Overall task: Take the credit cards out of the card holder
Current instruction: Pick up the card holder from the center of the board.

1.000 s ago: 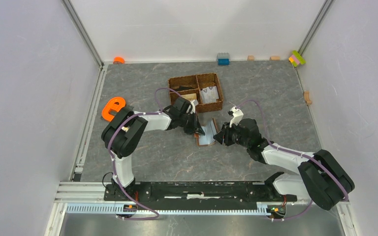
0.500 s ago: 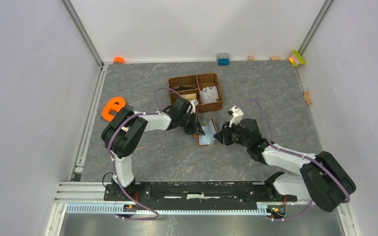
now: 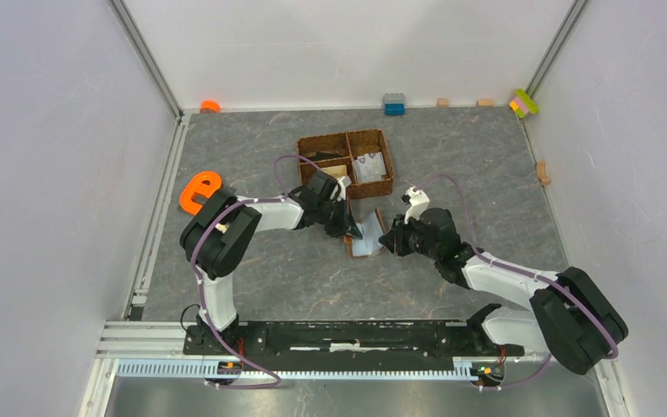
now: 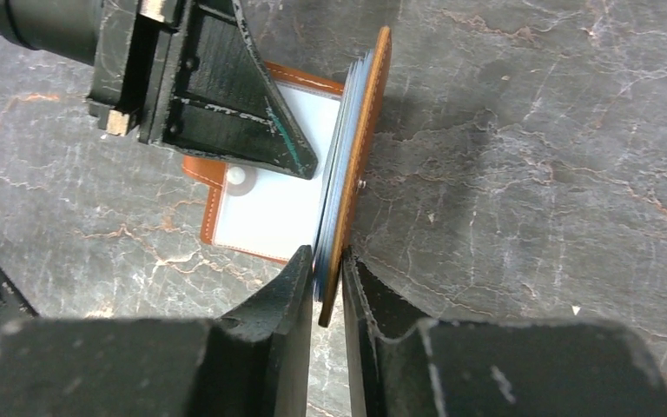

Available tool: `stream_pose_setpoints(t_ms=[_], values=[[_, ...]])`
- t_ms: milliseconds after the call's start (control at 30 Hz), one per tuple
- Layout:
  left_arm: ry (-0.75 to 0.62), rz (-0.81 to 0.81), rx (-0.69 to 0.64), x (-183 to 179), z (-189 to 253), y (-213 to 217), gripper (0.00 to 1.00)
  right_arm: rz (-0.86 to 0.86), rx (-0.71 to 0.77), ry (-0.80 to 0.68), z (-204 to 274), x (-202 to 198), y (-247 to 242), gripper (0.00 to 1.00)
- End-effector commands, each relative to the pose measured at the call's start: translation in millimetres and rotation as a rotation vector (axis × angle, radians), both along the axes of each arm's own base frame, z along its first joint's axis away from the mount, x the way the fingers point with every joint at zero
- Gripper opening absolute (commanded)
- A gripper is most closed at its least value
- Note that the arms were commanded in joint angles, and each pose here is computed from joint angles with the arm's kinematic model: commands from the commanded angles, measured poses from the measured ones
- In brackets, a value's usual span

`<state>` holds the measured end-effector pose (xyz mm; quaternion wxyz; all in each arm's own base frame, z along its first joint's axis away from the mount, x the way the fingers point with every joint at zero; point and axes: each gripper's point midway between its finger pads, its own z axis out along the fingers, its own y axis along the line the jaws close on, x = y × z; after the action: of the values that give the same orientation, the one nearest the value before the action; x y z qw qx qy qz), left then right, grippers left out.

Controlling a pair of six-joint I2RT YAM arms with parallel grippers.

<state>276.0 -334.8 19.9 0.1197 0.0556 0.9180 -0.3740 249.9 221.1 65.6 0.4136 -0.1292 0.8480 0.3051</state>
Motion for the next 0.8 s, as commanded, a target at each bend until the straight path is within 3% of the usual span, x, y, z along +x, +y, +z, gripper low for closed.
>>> stream_pose_setpoints(t_ms=[0, 233, 533, 767], values=[[-0.028, -0.018, 0.041, 4, -8, 2, 0.02, -0.039, -0.066, -0.026, 2, 13, -5, 0.24], [-0.026, -0.02, 0.044, 3, -9, 2, 0.02, 0.051, -0.001, -0.022, 6, 4, 14, 0.25], [-0.021, -0.026, 0.048, 2, -11, 1, 0.02, 0.168, 0.139, -0.068, 26, -10, 36, 0.11], [-0.019, -0.03, 0.052, 1, -12, 1, 0.02, 0.208, 0.185, -0.058, 28, -16, 43, 0.06]])
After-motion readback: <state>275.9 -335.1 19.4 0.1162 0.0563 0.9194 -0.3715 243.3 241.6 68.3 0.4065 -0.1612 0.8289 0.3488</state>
